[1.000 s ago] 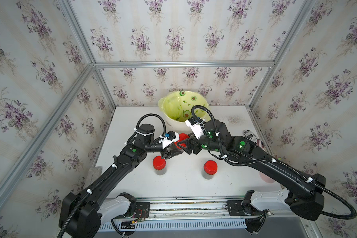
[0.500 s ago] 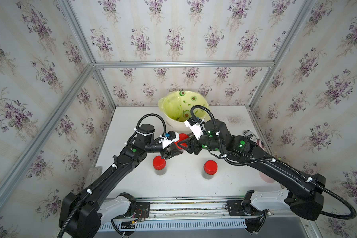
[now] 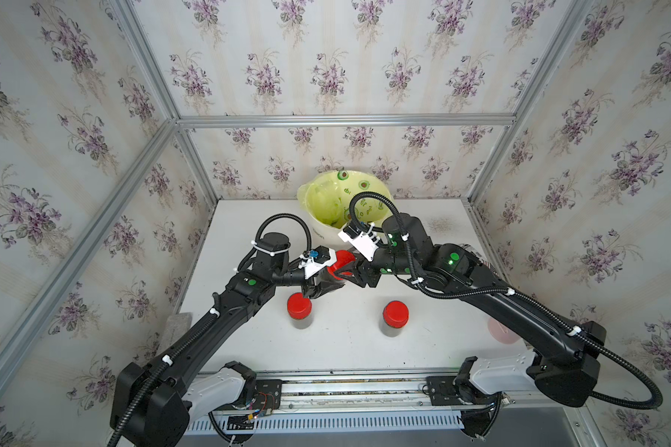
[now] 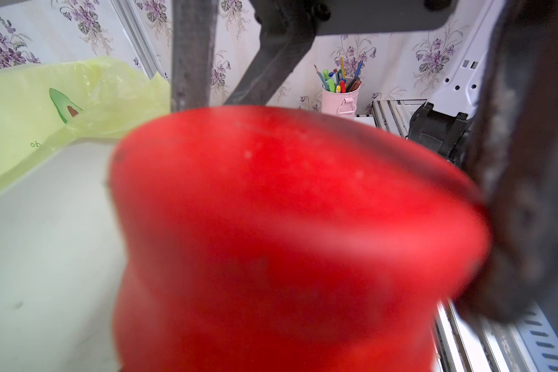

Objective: Empty moldy tea leaves from jars
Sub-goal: Unscrew the lid from the jar.

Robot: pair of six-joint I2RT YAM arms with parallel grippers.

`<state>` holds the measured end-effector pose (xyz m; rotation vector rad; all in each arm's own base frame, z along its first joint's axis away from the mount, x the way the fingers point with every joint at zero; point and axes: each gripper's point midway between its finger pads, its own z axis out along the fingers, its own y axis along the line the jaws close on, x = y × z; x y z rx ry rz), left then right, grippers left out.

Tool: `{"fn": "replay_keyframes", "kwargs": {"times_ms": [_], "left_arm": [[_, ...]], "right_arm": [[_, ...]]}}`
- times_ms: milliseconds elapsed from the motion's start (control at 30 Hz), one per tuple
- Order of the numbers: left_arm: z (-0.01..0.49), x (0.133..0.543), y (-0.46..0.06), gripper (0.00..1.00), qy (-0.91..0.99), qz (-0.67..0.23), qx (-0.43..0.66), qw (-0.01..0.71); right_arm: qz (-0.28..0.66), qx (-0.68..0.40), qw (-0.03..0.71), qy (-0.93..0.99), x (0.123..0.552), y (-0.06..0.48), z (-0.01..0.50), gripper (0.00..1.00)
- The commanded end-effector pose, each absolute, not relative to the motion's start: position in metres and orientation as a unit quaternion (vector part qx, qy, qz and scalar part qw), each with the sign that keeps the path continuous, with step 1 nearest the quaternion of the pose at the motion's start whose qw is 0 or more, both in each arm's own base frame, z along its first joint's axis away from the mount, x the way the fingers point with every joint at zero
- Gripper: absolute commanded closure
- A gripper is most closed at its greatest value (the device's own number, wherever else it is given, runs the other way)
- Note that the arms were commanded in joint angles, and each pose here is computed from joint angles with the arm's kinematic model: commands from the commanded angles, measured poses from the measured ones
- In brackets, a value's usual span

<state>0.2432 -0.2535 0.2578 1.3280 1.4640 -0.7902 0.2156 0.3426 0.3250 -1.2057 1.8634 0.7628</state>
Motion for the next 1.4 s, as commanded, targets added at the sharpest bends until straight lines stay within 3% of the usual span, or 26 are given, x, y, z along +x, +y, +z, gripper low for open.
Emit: {"fn": "replay_keyframes", "kwargs": {"times_ms": [0, 567, 767, 1367], "left_arm": [[0.267, 0.236, -0.257, 0.49, 0.579, -0.341, 0.555, 0.491], [0.267, 0.233, -0.259, 0.49, 0.572, -0.351, 0.559, 0.487], [0.269, 0.232, -0.259, 0.49, 0.571, -0.354, 0.558, 0.487], [0.267, 0.234, -0.258, 0.48, 0.573, -0.346, 0.559, 0.489]], "right_arm": [[0.316, -0.537, 0.399, 0.673, 0.21, 0.346, 0.335, 0.65], [0.312, -0.661, 0.373, 0.572, 0.21, 0.356, 0.338, 0.63], [0.301, -0.689, 0.353, 0.558, 0.209, 0.355, 0.336, 0.58], [0.333, -0.647, 0.382, 0.57, 0.202, 0.352, 0.361, 0.22]]}}
